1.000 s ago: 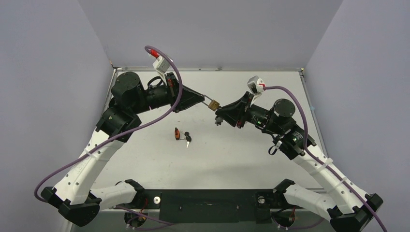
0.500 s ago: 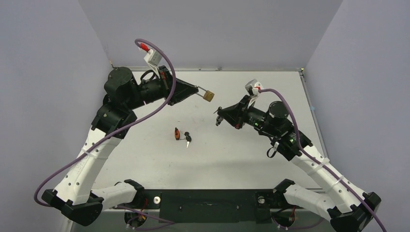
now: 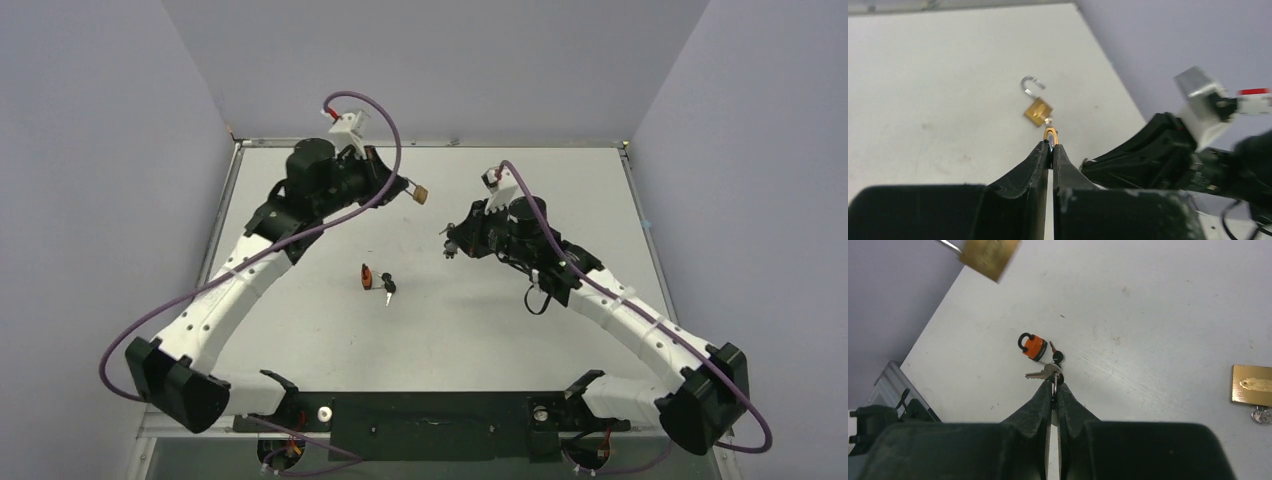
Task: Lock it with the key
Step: Place the key at the center of the board.
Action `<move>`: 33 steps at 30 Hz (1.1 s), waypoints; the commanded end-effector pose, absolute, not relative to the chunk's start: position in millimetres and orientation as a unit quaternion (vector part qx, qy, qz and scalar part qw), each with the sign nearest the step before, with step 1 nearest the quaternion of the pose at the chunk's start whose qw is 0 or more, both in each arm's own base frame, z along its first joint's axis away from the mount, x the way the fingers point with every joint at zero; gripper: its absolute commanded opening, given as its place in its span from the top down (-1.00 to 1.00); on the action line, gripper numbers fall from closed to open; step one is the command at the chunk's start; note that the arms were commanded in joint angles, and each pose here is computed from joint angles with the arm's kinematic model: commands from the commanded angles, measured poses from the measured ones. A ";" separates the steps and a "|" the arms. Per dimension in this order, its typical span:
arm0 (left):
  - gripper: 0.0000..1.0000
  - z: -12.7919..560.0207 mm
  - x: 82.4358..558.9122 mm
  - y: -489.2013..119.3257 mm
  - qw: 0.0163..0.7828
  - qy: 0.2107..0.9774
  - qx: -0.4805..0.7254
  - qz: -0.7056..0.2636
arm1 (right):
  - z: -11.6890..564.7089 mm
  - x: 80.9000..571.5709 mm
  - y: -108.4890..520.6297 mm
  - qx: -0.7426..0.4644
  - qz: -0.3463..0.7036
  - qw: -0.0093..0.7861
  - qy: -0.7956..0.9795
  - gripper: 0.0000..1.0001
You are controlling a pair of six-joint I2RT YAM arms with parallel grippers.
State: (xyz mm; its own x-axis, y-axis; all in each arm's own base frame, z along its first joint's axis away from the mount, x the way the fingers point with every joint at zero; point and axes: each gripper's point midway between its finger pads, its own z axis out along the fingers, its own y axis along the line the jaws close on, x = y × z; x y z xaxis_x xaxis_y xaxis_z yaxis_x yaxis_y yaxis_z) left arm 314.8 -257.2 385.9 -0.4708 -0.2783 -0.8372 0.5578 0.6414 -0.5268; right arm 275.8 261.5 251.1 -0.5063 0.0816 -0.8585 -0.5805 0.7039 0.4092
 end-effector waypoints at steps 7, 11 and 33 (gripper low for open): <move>1.00 213.8 390.1 -248.3 0.456 0.875 0.022 -0.163 | 185.1 349.6 270.1 -0.043 0.255 0.405 0.877 1.00; 1.00 172.8 398.6 -250.1 0.431 0.892 0.016 -0.133 | 161.0 360.2 272.8 -0.023 0.239 0.385 0.891 1.00; 0.91 82.2 391.8 -256.4 0.359 0.929 0.023 -0.089 | 107.0 374.3 298.9 0.064 0.339 0.337 0.876 1.00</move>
